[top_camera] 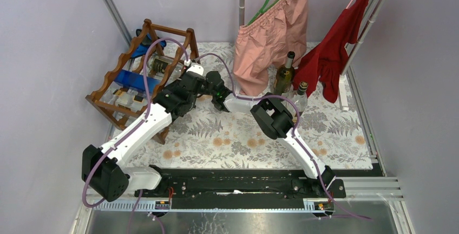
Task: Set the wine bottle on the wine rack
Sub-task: Place the wine bottle in the wine rack.
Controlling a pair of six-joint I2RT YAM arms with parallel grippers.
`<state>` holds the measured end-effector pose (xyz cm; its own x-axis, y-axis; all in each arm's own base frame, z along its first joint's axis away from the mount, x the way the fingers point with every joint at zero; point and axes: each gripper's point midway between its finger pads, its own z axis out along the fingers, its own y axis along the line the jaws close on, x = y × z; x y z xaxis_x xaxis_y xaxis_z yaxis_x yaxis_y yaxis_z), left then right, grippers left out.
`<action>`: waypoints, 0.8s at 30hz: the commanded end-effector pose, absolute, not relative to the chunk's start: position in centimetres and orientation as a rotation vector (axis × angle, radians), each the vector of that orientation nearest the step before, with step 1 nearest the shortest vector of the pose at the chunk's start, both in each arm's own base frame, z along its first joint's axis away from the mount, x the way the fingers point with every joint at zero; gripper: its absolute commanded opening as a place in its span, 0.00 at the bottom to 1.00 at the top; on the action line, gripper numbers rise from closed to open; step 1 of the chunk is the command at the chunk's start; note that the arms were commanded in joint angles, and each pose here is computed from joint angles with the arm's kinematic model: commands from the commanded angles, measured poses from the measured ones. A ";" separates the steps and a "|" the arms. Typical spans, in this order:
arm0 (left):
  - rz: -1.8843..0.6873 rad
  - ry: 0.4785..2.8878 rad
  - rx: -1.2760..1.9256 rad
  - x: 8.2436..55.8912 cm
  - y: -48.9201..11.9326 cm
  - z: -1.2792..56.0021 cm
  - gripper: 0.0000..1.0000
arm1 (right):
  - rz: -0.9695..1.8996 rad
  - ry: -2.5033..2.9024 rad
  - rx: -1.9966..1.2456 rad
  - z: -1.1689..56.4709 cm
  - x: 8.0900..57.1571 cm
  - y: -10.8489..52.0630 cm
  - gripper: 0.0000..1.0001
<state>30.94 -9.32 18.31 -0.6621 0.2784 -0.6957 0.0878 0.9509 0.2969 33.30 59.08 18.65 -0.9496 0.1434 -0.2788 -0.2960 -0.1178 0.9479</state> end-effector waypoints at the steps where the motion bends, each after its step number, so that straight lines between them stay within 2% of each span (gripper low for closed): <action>1: 0.342 2.258 0.185 31.7 -7.9 18.4 0.08 | 2.161 1.775 -0.227 23.1 31.2 59.8 0.31; 7: 0.336 2.267 0.146 31.6 -7.1 18.2 0.08 | 2.158 1.783 -0.239 22.9 31.1 59.8 0.41; 24: 0.332 2.255 0.093 32.2 -5.8 18.9 0.08 | 2.110 1.791 -0.292 23.9 30.6 58.8 0.56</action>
